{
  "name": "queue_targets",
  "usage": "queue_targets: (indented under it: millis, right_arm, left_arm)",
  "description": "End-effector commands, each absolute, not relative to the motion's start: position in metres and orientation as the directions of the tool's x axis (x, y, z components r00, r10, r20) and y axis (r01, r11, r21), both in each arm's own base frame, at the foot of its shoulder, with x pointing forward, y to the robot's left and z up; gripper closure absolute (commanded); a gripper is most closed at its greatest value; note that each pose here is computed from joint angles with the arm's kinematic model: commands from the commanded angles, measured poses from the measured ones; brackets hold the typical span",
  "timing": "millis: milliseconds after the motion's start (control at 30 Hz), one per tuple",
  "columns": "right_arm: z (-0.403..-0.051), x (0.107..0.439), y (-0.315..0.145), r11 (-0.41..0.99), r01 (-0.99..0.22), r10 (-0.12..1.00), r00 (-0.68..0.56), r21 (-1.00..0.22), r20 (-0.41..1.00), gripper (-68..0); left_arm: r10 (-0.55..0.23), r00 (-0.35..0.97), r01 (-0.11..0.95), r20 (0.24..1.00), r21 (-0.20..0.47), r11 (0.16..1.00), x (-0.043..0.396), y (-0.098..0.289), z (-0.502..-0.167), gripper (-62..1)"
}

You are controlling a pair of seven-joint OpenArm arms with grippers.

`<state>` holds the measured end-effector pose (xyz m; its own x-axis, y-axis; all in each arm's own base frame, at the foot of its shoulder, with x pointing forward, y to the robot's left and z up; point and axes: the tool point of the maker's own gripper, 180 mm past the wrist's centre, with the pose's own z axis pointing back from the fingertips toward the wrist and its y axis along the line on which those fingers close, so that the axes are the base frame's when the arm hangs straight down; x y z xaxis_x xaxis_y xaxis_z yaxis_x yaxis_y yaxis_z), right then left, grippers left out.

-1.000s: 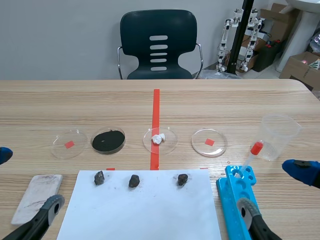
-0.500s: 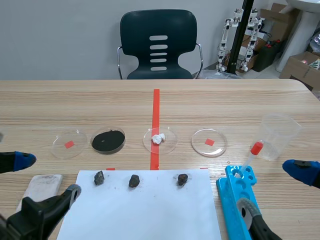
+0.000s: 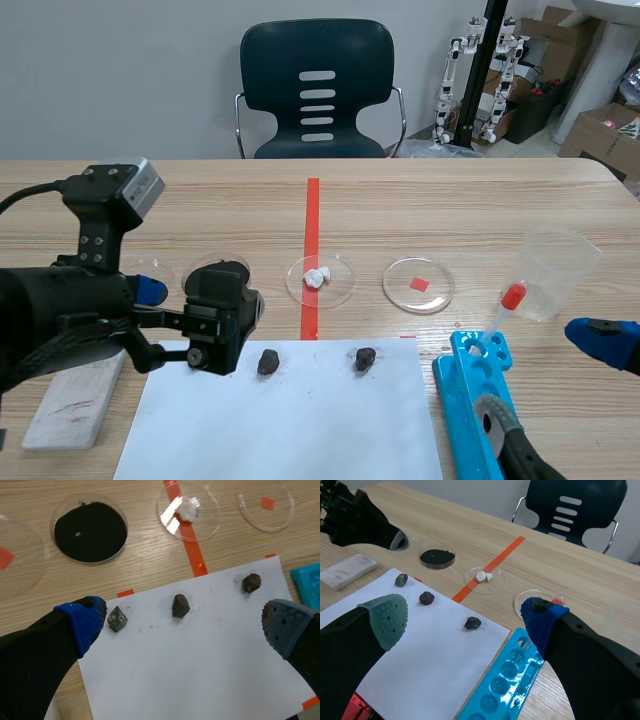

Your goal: Pick up the middle mineral with the left hand

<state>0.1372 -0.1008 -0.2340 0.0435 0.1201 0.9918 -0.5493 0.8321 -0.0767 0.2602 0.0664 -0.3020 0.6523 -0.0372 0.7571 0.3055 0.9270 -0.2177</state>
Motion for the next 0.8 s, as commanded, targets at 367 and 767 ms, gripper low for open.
queue_targets:
  millis: [367,767]
  right_arm:
    - [-0.227,0.142,-0.103,0.835,-0.542,0.116,0.011,-0.091,0.993,-47.5]
    - [-0.227,0.142,-0.103,0.835,-0.542,0.116,0.011,-0.091,0.993,-47.5]
  left_arm:
    - [-0.055,0.791,0.219,0.610,-0.198,0.955,0.288,0.055,-0.343,-62.3]
    - [-0.117,0.832,0.245,0.543,-0.170,0.954,0.293,0.030,-0.363,-62.3]
